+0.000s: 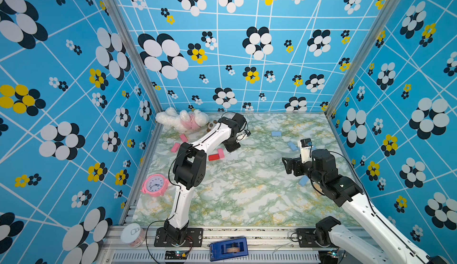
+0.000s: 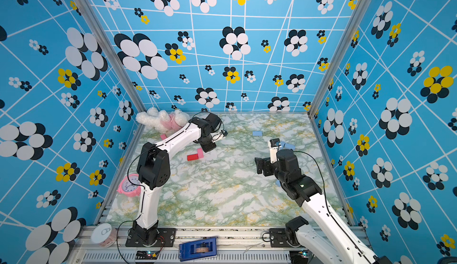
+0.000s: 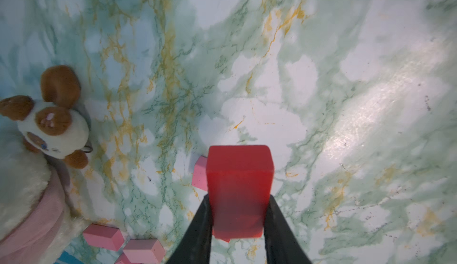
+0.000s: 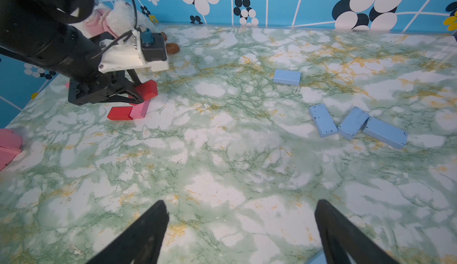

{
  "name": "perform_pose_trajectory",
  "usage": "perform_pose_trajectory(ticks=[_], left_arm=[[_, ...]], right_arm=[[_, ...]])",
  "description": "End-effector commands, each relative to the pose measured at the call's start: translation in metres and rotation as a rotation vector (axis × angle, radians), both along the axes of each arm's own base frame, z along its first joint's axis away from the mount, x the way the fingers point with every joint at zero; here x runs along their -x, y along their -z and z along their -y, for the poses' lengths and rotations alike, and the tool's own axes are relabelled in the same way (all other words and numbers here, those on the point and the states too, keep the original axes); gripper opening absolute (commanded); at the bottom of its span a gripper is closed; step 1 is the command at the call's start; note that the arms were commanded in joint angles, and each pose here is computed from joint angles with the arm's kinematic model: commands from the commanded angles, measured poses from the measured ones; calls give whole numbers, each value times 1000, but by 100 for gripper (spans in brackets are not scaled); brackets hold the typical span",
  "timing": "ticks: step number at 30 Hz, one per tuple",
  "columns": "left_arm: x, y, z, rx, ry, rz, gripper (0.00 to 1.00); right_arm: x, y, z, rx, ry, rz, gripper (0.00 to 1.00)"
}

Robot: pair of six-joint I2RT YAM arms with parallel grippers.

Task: Assemble the letter t with building blocks
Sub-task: Assemble the building block at the center of the board.

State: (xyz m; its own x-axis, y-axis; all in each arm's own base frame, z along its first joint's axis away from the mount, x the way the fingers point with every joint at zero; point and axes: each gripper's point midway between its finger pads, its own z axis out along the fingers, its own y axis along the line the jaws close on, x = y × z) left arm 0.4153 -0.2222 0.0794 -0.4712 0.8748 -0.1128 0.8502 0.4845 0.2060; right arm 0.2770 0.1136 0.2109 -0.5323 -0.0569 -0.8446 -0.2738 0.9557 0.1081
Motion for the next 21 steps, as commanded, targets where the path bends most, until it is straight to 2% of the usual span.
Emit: perform_pose_trajectory(ticks=[1, 12, 21], left_arm=[[3, 10, -4, -22, 42, -39, 18], [10, 30, -11, -49, 64, -88, 18], [3, 35, -20, -75, 59, -71, 20]], right_arm=[[1, 0, -5, -6, -21, 5, 96], [1, 4, -6, -9, -22, -4, 96], [1, 5, -6, -9, -23, -9, 96]])
